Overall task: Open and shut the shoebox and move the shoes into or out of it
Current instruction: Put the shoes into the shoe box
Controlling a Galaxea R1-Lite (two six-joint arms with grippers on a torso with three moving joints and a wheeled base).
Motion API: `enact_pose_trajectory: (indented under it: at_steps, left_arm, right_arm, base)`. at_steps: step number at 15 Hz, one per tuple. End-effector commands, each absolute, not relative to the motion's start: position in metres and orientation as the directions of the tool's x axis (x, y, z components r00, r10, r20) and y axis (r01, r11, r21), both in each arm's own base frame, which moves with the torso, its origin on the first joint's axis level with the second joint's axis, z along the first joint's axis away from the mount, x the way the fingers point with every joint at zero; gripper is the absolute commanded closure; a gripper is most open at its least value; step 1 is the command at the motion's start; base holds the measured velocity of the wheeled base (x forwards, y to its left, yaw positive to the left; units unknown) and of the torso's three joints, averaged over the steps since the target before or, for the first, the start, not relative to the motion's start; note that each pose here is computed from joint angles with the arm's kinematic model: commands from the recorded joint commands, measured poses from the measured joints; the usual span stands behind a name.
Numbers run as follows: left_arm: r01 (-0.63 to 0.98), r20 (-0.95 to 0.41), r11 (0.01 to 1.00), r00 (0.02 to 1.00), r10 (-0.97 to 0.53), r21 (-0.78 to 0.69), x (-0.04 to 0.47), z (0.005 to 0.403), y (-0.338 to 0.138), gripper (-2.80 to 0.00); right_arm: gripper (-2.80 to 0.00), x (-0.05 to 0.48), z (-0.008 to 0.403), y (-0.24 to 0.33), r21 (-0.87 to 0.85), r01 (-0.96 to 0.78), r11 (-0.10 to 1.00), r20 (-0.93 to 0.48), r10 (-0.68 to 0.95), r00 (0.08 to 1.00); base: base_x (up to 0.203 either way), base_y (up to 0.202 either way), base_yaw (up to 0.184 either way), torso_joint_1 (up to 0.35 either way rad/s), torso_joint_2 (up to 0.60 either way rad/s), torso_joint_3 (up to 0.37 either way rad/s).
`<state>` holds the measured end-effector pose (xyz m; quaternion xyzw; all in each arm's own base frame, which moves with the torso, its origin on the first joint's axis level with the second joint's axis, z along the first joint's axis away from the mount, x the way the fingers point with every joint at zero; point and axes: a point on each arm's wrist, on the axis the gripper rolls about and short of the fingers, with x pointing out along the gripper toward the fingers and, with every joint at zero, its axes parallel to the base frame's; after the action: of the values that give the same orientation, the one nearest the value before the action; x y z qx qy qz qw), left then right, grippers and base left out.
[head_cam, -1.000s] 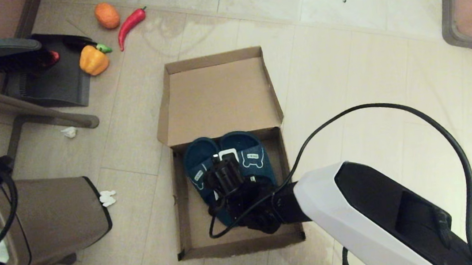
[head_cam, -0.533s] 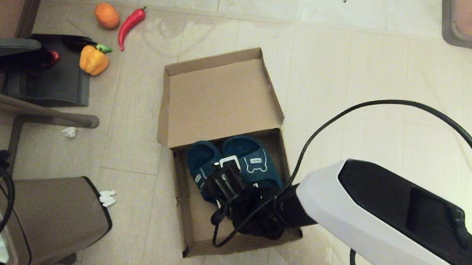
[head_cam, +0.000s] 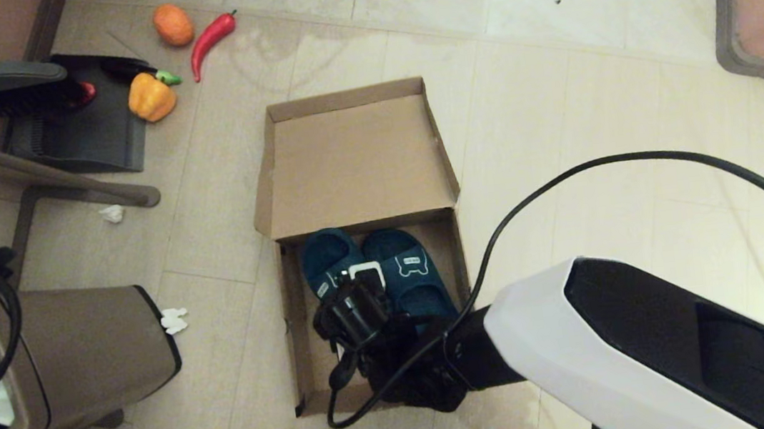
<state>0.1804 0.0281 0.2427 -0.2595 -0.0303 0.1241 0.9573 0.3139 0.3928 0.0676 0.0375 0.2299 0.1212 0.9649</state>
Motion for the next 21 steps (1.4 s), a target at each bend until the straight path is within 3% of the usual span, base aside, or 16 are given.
enact_pose_trajectory:
  at_steps: [1, 4, 15, 16, 17, 21]
  left_arm:
    - [-0.221, -0.006, 0.832, 0.967, 0.253, -0.508, 0.181, 0.242, 0.028, 0.00]
    - [-0.224, -0.011, 0.832, 0.967, 0.253, -0.508, 0.183, 0.241, 0.028, 0.00]
    - [-0.230, -0.021, 0.832, 0.967, 0.255, -0.504, 0.177, 0.236, 0.028, 0.00]
    - [-0.231, -0.021, 0.832, 0.967, 0.255, -0.504, 0.176, 0.235, 0.027, 0.00]
    - [-0.233, -0.026, 0.832, 0.967, 0.255, -0.503, 0.175, 0.233, 0.027, 0.00]
    - [-0.236, -0.021, 0.832, 0.965, 0.261, -0.503, 0.161, 0.229, 0.026, 0.00]
  right_arm:
    - [-2.80, 0.316, 0.095, 0.397, 0.173, -0.229, 0.958, -0.377, 0.279, 0.883]
    - [-2.80, 0.325, 0.123, 0.402, 0.182, -0.248, 0.951, -0.321, 0.296, 0.900]
    - [-2.80, 0.368, 0.102, 0.379, 0.070, -0.364, 0.929, -0.358, 0.364, 0.860]
    - [-1.12, 0.369, 0.104, 0.380, 0.079, -0.362, 0.929, -0.332, 0.367, 0.869]
    - [0.00, 0.369, 0.107, 0.381, 0.092, -0.359, 0.929, -0.300, 0.370, 0.879]
    - [0.00, 0.379, 0.091, 0.390, 0.131, -0.376, 0.917, -0.160, 0.394, 0.905]
  base:
    - [0.000, 0.000, 0.000, 0.000, 0.00, 0.000]
    - [0.000, 0.000, 0.000, 0.000, 0.00, 0.000]
    - [0.000, 0.000, 0.000, 0.000, 0.00, 0.000]
    - [0.000, 0.000, 0.000, 0.000, 0.00, 0.000]
    - [0.000, 0.000, 0.000, 0.000, 0.00, 0.000]
    - [0.000, 0.000, 0.000, 0.000, 0.00, 0.000]
